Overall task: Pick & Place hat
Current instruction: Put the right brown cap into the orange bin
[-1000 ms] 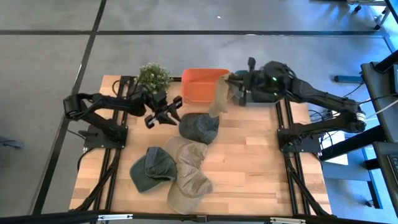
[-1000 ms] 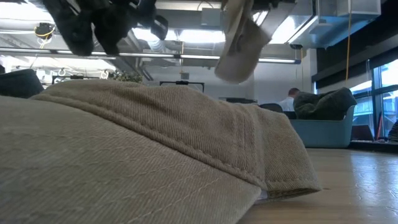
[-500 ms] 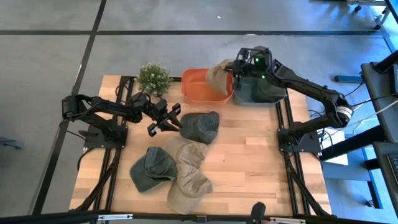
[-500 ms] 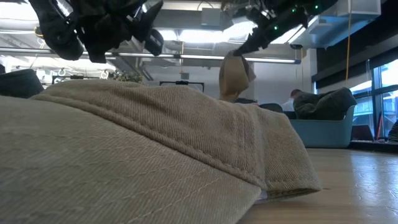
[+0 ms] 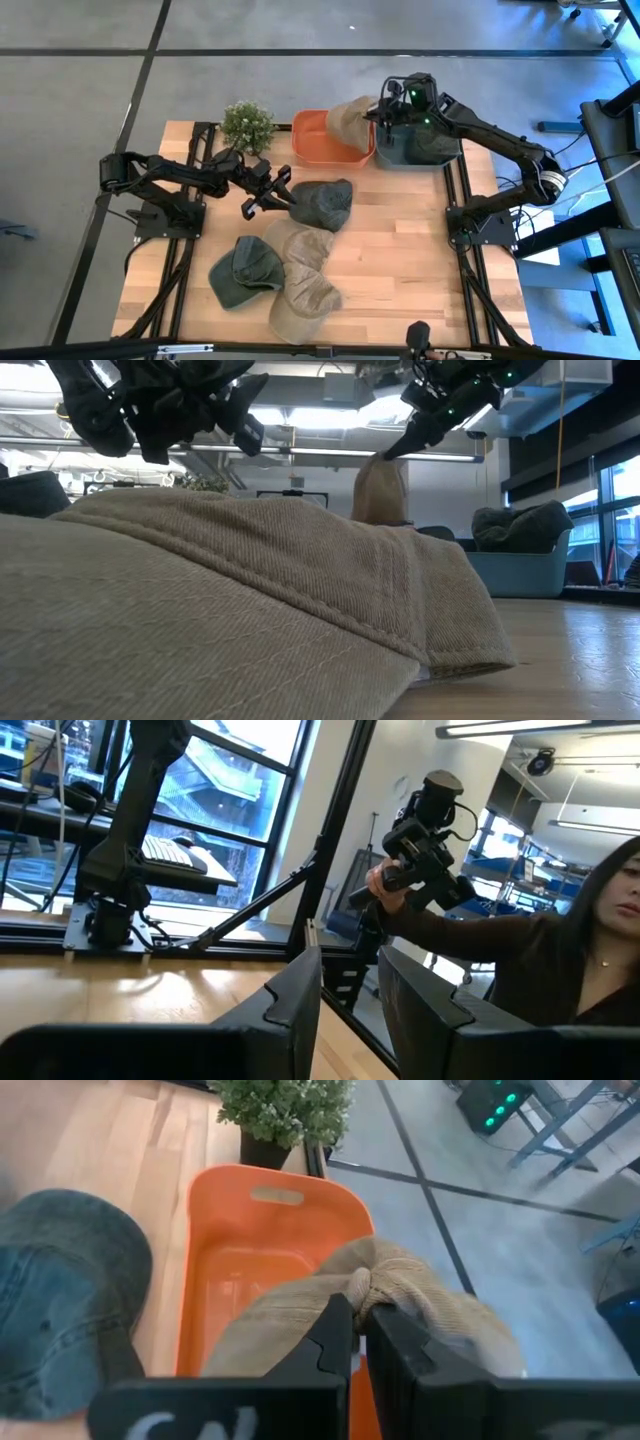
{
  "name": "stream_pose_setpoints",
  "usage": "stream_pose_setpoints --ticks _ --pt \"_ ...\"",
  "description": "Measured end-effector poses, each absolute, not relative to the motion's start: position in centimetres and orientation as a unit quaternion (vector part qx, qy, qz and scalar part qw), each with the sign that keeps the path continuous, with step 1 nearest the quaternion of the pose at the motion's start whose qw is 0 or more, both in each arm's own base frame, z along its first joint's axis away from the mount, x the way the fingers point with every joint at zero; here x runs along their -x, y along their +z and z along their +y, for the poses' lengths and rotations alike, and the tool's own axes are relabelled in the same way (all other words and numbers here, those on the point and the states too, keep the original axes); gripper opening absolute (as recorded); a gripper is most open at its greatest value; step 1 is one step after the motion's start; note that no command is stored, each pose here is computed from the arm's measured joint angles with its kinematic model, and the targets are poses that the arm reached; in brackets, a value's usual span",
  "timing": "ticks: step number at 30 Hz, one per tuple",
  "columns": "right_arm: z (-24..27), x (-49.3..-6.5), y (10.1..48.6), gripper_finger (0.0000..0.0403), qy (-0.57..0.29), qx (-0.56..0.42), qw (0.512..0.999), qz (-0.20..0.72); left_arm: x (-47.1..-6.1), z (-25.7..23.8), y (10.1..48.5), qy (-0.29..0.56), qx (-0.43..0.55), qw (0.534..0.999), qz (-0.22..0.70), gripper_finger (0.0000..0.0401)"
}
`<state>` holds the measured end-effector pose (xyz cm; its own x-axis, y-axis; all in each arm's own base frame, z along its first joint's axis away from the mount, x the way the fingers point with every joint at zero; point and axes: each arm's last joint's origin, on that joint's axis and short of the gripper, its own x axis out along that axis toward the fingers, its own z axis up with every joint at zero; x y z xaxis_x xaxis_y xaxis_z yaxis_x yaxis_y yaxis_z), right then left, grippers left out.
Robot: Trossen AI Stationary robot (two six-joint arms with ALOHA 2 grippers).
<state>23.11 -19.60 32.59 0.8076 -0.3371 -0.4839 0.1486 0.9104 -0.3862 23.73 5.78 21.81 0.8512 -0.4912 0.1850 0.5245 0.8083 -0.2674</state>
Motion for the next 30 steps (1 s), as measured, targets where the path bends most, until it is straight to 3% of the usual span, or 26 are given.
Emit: stream_pose_setpoints --ticks 30 --pt "-17.3 -23.5 32.3 0.0021 -0.035 0.147 0.946 0.288 -23.8 5.8 21.6 -0.265 0.159 0.950 -0.045 0.0100"
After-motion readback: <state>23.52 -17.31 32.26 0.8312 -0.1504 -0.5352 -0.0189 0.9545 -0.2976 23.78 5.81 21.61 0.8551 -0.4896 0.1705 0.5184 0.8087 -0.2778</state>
